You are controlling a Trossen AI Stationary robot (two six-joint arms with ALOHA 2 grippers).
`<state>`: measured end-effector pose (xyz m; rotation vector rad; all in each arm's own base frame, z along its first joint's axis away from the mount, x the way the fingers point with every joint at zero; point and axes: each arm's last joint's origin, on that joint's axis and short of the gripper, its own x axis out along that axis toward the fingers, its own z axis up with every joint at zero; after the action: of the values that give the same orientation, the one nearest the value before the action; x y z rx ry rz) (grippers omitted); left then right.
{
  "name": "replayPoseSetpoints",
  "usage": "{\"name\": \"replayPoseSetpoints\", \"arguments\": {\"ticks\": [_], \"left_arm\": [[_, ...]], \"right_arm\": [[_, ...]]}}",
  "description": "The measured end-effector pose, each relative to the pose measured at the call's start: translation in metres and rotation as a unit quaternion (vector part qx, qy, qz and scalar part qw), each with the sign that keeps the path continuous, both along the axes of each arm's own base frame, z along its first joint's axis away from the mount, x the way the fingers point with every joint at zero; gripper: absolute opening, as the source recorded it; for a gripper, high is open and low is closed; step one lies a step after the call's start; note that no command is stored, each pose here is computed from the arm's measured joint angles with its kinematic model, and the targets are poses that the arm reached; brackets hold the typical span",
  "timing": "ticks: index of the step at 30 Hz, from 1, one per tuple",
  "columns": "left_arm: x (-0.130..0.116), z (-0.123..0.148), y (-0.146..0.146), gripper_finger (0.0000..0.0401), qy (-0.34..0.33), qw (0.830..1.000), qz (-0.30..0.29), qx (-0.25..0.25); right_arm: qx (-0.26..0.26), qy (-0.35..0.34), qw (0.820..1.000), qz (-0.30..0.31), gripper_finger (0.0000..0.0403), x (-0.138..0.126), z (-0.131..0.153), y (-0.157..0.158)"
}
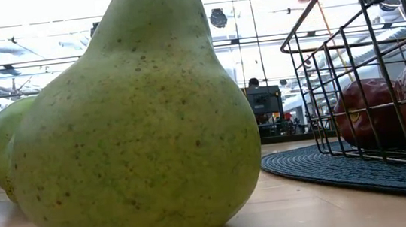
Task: Build produce basket
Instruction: Put the pumpkin into the gold wire basket
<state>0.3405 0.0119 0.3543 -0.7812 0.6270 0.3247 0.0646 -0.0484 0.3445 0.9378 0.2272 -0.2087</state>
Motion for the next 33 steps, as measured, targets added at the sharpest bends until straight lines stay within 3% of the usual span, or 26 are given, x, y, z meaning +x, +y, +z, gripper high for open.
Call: {"name": "replayPoseSetpoints", "arguments": {"ticks": [6, 11, 19, 24, 33], "left_arm": [[0.005, 0.006, -0.022, 0.0106, -0.042, 0.999, 0.02, -0.01], [0.008, 0.012, -0.033, 0.0106, -0.078, 0.996, 0.034, -0.02], [0.008, 0.014, -0.043, 0.0106, -0.094, 0.994, 0.032, -0.04], [0.008, 0.014, -0.046, 0.0106, -0.094, 0.994, 0.028, -0.041], [0.008, 0.014, -0.047, 0.0106, -0.094, 0.995, 0.022, -0.034]], "right_arm": [[-0.037, -0.09, 0.993, 0.066, 0.0236, -0.02, 0.015, 0.032], [-0.075, -0.155, 0.981, 0.086, 0.0236, -0.036, 0.026, 0.051], [-0.108, -0.176, 0.974, 0.089, 0.0236, -0.043, 0.028, 0.058], [-0.19, -0.185, 0.96, 0.095, 0.0235, -0.043, 0.031, 0.058], [-0.358, -0.177, 0.911, 0.106, 0.0235, -0.043, 0.032, 0.058]]}}
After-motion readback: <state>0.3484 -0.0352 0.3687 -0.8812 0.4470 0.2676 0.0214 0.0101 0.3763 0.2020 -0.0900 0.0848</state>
